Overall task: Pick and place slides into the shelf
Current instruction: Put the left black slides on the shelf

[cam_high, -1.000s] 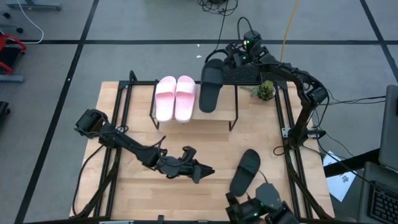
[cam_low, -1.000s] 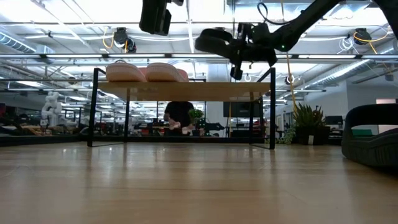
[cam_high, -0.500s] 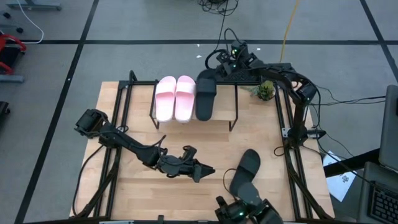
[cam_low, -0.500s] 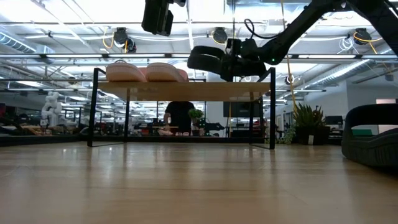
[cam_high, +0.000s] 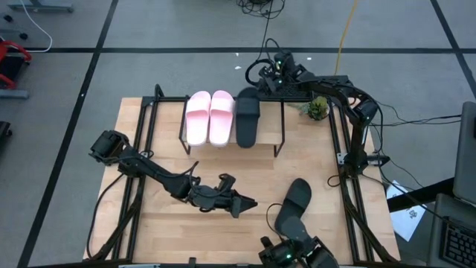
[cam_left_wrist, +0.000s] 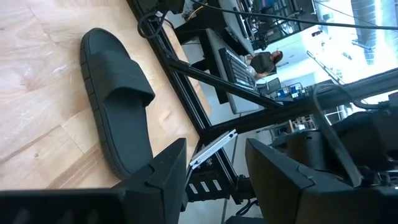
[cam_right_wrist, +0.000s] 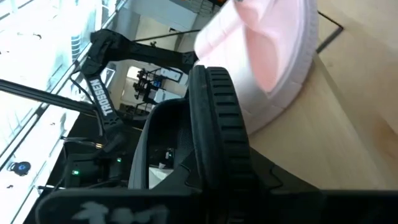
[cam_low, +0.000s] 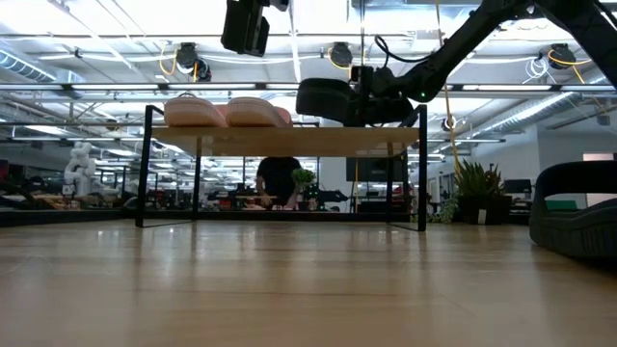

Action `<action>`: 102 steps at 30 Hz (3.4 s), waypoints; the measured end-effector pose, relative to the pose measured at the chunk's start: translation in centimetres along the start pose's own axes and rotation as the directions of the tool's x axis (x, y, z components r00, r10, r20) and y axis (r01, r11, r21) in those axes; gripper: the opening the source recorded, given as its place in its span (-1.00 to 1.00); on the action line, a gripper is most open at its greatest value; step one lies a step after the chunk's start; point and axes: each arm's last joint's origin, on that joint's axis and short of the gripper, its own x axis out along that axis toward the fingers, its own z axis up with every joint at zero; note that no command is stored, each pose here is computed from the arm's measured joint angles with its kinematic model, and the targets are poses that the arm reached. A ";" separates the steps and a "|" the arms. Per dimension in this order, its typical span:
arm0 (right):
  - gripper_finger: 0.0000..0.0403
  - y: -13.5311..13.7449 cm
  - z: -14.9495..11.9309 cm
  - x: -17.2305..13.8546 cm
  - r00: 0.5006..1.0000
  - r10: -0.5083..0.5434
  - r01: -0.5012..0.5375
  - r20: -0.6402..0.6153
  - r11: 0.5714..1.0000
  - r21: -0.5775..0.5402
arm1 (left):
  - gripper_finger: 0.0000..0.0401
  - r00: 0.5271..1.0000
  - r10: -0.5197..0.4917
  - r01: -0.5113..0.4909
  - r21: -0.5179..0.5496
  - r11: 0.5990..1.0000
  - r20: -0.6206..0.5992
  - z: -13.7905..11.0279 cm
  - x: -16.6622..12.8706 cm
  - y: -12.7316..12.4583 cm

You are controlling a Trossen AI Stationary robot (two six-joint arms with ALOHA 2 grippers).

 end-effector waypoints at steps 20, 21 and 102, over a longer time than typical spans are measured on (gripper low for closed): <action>-0.82 -0.8 -0.7 0.1 0.992 -0.124 0.125 0.024 0.991 -0.048 | -0.19 1.000 0.002 -0.002 -0.002 1.000 0.013 0.5 0.2 0.1; -0.82 -0.9 -0.8 0.1 0.990 -0.136 0.137 0.025 0.989 -0.048 | -0.19 1.000 0.002 -0.002 -0.001 1.000 0.013 0.5 0.2 0.1; -0.16 -1.7 -0.7 -1.2 0.956 -0.277 0.290 0.098 0.944 -0.159 | -0.19 1.000 0.002 -0.002 0.018 1.000 0.015 0.5 0.2 0.1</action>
